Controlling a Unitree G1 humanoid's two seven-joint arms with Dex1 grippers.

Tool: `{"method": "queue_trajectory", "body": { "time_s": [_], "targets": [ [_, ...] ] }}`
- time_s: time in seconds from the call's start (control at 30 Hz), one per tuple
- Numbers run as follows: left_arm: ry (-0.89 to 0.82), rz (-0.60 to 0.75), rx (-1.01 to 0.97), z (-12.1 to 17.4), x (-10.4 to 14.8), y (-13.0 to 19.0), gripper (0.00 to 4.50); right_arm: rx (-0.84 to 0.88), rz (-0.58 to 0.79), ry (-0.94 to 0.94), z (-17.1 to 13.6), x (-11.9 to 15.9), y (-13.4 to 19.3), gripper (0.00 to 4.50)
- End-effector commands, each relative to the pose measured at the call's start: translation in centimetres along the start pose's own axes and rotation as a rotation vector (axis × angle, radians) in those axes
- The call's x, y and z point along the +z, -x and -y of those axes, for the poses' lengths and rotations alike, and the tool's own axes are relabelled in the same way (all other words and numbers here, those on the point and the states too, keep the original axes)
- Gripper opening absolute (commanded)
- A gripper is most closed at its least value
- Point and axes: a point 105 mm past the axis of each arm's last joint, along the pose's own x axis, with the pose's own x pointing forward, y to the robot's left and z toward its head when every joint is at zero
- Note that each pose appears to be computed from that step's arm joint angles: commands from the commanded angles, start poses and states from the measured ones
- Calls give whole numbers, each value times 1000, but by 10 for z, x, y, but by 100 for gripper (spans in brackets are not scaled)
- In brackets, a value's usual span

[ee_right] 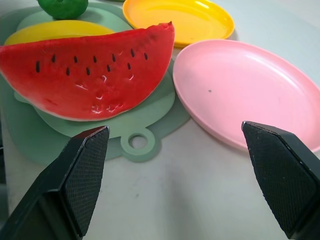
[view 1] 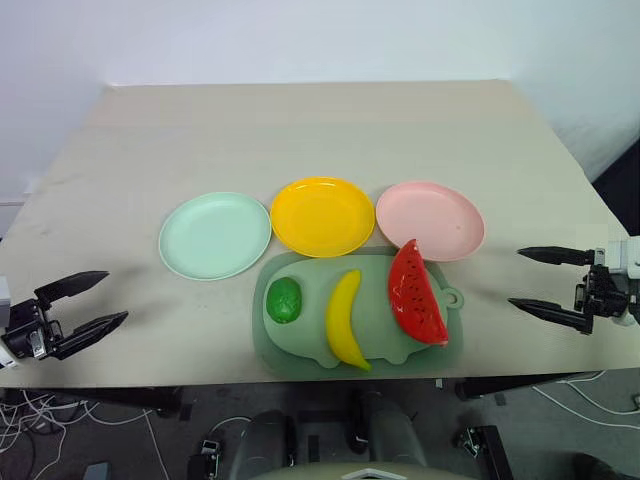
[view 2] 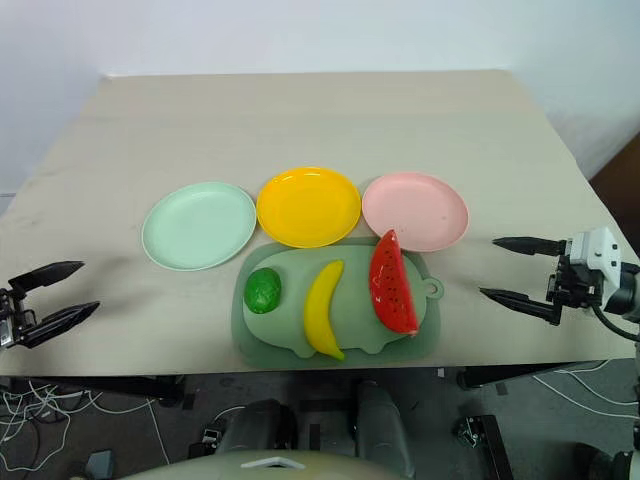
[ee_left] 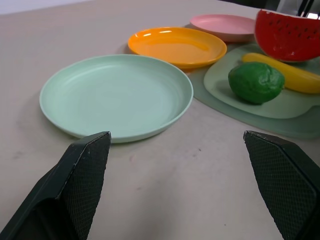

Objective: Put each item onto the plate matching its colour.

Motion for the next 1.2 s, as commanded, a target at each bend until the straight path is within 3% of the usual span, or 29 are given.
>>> {"method": "queue_trajectory", "body": {
  "time_s": [0.03, 0.43, 0.93, 1.2],
  "targets": [
    [-21, 13, -1, -4, 1, -2, 447, -23, 30, 55, 3, 17, 6, 450],
    [-47, 45, -27, -11, 0, -9, 447, -51, 70, 34, -8, 25, 5, 450],
    [-80, 184, -67, -13, 28, -40, 447, -50, 187, 26, -4, 46, -9, 450],
    [-80, 177, -81, -10, 28, -43, 447, -43, 185, 13, -2, 46, -13, 450]
  ]
}}
